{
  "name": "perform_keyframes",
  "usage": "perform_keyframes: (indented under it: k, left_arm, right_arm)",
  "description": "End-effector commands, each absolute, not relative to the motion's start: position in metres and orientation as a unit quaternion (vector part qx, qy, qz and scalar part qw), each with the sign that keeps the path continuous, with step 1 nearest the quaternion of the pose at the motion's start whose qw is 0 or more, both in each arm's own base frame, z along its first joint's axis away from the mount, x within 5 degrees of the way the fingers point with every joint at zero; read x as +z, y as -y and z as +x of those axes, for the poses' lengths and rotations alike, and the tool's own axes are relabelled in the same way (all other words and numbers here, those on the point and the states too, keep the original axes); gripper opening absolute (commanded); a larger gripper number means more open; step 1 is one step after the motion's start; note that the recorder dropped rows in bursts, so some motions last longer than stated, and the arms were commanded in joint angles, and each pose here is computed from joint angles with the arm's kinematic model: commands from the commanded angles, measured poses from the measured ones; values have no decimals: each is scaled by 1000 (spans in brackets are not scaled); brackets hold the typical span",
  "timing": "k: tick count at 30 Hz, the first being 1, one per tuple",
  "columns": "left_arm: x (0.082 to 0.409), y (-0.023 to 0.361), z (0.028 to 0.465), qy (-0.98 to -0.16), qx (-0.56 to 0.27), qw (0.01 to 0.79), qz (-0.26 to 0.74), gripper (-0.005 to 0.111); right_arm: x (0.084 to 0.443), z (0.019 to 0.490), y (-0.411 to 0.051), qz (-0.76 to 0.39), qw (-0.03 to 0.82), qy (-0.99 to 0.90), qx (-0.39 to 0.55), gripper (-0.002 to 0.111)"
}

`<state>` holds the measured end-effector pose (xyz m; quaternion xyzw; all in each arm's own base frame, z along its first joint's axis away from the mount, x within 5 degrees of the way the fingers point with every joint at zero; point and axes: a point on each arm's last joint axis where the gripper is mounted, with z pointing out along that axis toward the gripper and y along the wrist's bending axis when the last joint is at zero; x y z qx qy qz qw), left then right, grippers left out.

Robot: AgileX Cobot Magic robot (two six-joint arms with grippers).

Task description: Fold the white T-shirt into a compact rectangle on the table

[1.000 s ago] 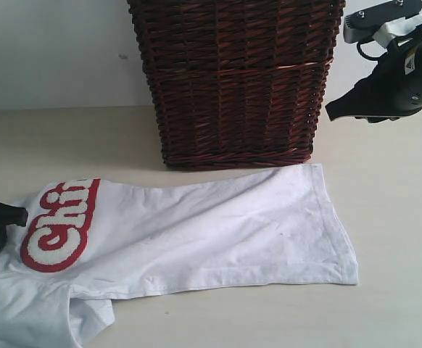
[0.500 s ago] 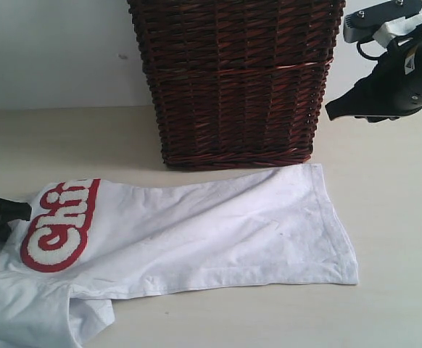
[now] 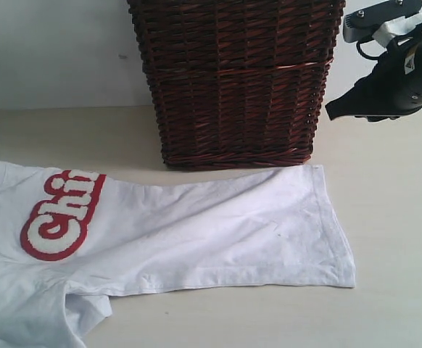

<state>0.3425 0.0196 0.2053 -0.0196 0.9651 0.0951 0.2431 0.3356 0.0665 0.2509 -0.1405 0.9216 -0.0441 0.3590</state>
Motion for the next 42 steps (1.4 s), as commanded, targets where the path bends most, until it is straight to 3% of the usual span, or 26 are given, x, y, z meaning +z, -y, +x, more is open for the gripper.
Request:
perform_keyframes:
  k: [1, 5, 10, 14, 22, 33, 34, 36, 37, 38, 42]
  left_arm:
    - [219, -41, 348, -962, 103, 252, -24, 0]
    - [214, -63, 354, -954, 94, 279, -57, 7]
    - [211, -75, 356, -948, 71, 293, -103, 40]
    - [209, -76, 350, -958, 63, 251, -121, 52]
    - [181, -69, 329, -985, 34, 120, -124, 51]
    - [117, -74, 341, -983, 16, 104, -152, 51]
    - [116, -74, 342, -982, 16, 110, -152, 48]
    - [118, -75, 342, -982, 17, 113, -150, 30]
    - [122, -75, 342, -983, 20, 115, -143, 10]
    - [124, -75, 342, -983, 21, 118, -137, 0]
    - [143, -76, 343, -987, 24, 110, -116, 0]
  right_arm:
    - [256, 336, -67, -146, 372, -916, -45, 30]
    - [256, 336, -67, -146, 372, -916, -45, 30]
    - [256, 336, -67, -146, 372, -916, -45, 30]
    - [256, 336, -67, -146, 372, -916, -45, 30]
    - [255, 334, -66, -143, 359, -921, -48, 30]
    - [257, 337, -67, -146, 379, -913, -41, 30]
    - [257, 337, -68, -146, 381, -912, -41, 30]
    - [257, 337, -68, -146, 381, -912, -41, 30]
    - [257, 337, -68, -146, 381, -912, -41, 30]
    - [257, 337, -68, -146, 381, -912, -41, 30]
    - [257, 337, -68, -146, 380, -913, -41, 30]
